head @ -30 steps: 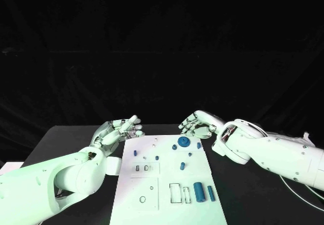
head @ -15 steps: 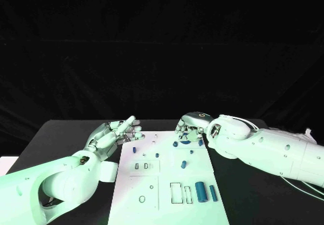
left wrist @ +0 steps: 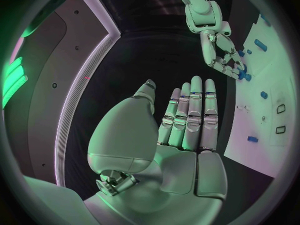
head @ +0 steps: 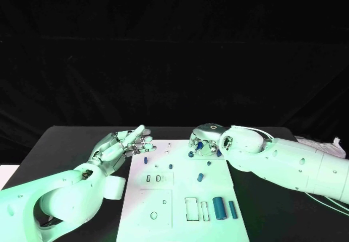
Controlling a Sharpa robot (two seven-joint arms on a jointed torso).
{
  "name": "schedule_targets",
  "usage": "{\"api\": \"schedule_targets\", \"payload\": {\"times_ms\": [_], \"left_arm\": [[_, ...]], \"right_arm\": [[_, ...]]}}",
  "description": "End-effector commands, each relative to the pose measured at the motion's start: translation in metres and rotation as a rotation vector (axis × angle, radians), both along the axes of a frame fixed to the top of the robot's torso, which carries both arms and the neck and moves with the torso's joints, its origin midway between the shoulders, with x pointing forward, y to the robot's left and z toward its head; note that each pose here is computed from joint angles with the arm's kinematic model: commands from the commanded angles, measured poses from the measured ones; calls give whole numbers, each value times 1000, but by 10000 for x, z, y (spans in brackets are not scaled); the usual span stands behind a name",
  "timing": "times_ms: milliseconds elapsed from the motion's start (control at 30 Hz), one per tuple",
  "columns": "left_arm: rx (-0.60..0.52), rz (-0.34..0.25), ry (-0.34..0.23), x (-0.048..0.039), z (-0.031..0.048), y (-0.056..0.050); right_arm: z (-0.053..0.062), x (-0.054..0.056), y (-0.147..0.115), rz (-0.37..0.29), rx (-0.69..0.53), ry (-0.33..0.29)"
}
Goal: Assemble the parts on the task board
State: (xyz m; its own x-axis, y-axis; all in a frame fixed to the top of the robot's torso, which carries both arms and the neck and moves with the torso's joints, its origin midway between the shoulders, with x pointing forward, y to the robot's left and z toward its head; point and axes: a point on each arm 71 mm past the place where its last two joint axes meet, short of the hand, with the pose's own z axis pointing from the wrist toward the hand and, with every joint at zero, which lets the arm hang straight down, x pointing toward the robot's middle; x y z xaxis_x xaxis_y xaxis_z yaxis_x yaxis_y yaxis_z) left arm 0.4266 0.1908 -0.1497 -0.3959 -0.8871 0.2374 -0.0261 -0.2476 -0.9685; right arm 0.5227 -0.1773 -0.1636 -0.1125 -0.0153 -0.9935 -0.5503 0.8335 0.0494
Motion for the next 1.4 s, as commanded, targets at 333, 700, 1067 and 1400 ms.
{"api": "schedule_targets", "payload": {"times_ms": [333, 700, 1067, 1400], "left_arm": [[-12, -21, -5, -12, 49, -14], [-6, -13, -1, -2, 48, 8], [-2, -9, 3, 7, 43, 17], [-2, -2, 8, 16, 39, 27]], "right_arm": [[-54, 35, 28, 5, -70, 16], [-88, 28, 76, 24, -80, 35], [-105, 27, 80, 30, -89, 48], [-40, 22, 108, 48, -27, -20]]}}
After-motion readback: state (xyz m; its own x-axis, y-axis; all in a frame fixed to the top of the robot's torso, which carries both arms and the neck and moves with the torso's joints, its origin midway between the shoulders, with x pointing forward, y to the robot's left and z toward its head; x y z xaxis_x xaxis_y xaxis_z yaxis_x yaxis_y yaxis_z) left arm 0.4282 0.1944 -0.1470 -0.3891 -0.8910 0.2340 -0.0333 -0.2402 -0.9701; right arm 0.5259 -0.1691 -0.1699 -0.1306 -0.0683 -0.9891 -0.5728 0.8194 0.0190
